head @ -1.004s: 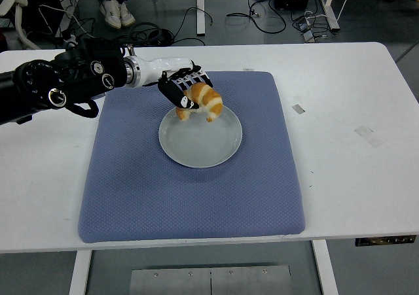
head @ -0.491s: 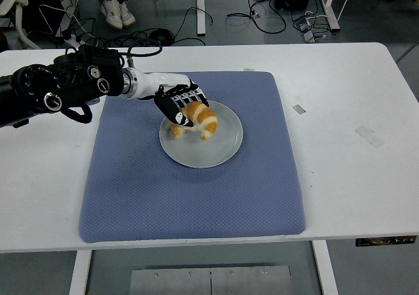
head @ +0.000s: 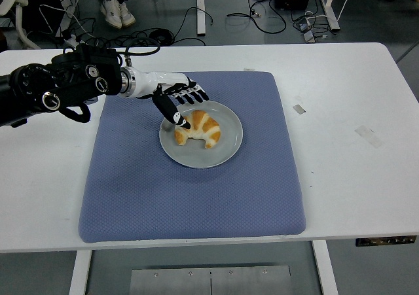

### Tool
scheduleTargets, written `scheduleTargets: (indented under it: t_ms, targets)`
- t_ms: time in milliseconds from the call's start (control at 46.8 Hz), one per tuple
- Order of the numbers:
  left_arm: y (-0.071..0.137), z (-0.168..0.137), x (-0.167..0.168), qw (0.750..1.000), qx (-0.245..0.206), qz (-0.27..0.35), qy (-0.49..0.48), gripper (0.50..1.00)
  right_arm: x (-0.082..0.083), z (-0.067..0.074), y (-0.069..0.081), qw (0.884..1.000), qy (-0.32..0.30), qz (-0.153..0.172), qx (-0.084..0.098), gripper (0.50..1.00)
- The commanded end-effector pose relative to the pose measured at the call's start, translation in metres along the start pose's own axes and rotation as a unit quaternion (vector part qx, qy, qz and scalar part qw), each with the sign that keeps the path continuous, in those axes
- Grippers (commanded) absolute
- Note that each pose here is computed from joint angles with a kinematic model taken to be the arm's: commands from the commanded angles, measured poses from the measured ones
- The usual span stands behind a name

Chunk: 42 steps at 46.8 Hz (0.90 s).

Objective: Place the bread on the plate

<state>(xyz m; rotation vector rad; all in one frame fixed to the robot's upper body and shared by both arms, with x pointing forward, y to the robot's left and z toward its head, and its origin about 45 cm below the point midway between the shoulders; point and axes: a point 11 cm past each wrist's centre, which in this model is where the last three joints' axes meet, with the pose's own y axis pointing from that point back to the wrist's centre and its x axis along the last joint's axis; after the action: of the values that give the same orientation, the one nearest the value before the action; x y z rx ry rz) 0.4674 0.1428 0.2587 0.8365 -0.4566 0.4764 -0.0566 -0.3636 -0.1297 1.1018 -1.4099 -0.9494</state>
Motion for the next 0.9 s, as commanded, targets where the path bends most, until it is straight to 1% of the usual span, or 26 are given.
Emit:
scheduleTargets:
  t_ms: [0,128,192,406,534,641,876]
  targets:
    - [0.003,0.001,0.005,1.000,-0.005,0.007,0.006,0.911,0.000,0.000,0.000,1.000,0.000,0.000,0.000,1.000]
    - [0.016,-0.005,0.022,0.996,-0.019,0.034,0.078,0.957,0.000,0.000,0.000,1.000,0.000,0.000,0.000,1.000]
    - [0.019,-0.006,0.026,0.993,-0.027,0.042,0.110,0.964,0.000,0.000,0.000,1.000,0.000,0.000,0.000,1.000]
    - [0.031,-0.020,0.036,0.989,-0.022,0.060,0.134,0.966,0.000,0.000,0.000,1.000,-0.001,0.000,0.000,1.000]
    - [0.045,-0.032,0.048,0.986,-0.016,0.081,0.144,0.966,0.000,0.000,0.000,1.000,0.000,0.000,0.000,1.000]
    - [0.058,-0.036,0.062,0.979,-0.029,0.105,0.170,0.966,0.000,0.000,0.000,1.000,0.000,0.000,0.000,1.000]
    - [0.089,-0.055,0.086,0.961,-0.040,0.151,0.226,0.968,0.000,0.000,0.000,1.000,-0.001,0.000,0.000,1.000]
